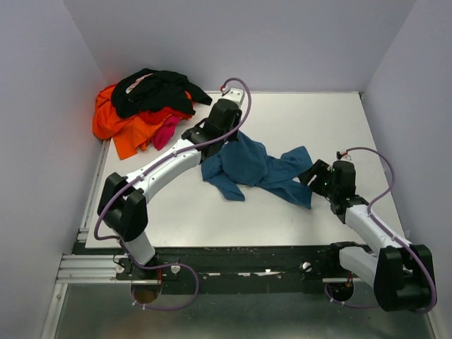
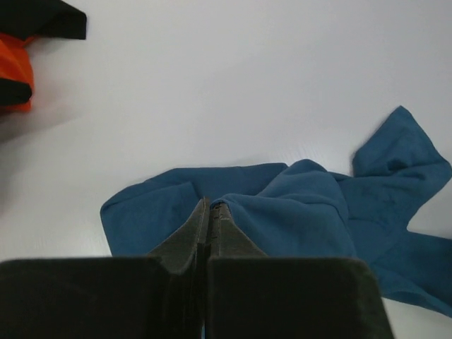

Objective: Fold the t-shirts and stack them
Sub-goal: Flatten out the tshirt

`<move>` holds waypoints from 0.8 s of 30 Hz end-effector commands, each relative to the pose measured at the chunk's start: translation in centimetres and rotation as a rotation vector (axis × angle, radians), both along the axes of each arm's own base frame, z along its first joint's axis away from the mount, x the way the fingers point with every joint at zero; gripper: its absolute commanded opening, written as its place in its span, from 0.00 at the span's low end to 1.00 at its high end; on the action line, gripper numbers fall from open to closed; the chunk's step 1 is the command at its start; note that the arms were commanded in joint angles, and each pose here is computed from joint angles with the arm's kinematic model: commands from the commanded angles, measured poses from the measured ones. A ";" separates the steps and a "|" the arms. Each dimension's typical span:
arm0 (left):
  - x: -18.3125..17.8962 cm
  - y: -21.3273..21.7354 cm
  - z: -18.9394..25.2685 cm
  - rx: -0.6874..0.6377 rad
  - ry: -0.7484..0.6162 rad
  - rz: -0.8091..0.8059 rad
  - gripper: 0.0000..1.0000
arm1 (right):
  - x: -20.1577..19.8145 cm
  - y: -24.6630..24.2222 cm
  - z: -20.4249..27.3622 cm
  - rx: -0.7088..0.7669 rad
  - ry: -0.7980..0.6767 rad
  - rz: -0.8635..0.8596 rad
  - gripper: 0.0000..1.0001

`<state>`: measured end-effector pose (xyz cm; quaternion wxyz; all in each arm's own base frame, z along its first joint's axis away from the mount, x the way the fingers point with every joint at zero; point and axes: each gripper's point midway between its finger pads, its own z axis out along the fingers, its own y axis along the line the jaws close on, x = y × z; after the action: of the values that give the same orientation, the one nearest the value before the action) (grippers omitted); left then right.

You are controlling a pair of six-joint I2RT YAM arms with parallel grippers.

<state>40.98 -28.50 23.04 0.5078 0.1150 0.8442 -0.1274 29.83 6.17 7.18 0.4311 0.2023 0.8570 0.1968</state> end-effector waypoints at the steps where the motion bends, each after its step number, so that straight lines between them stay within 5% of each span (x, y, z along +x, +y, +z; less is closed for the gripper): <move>1: 0.8 2.0 3.9 -0.089 -0.110 0.110 0.00 | 0.4 0.5 0.7 0.025 0.024 0.012 0.73; 9: -0.1 5.4 6.3 -0.050 -0.171 0.200 0.00 | -3.7 -0.4 1.5 0.015 0.116 -0.036 0.72; 24: -3.3 7.2 6.0 -0.098 -0.173 0.187 0.00 | -10.2 0.0 -0.9 0.249 0.322 -0.270 0.75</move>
<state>38.59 -21.85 28.03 0.5806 0.0325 0.8082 -0.0928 22.13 5.78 9.05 0.3529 0.3260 0.8526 0.2054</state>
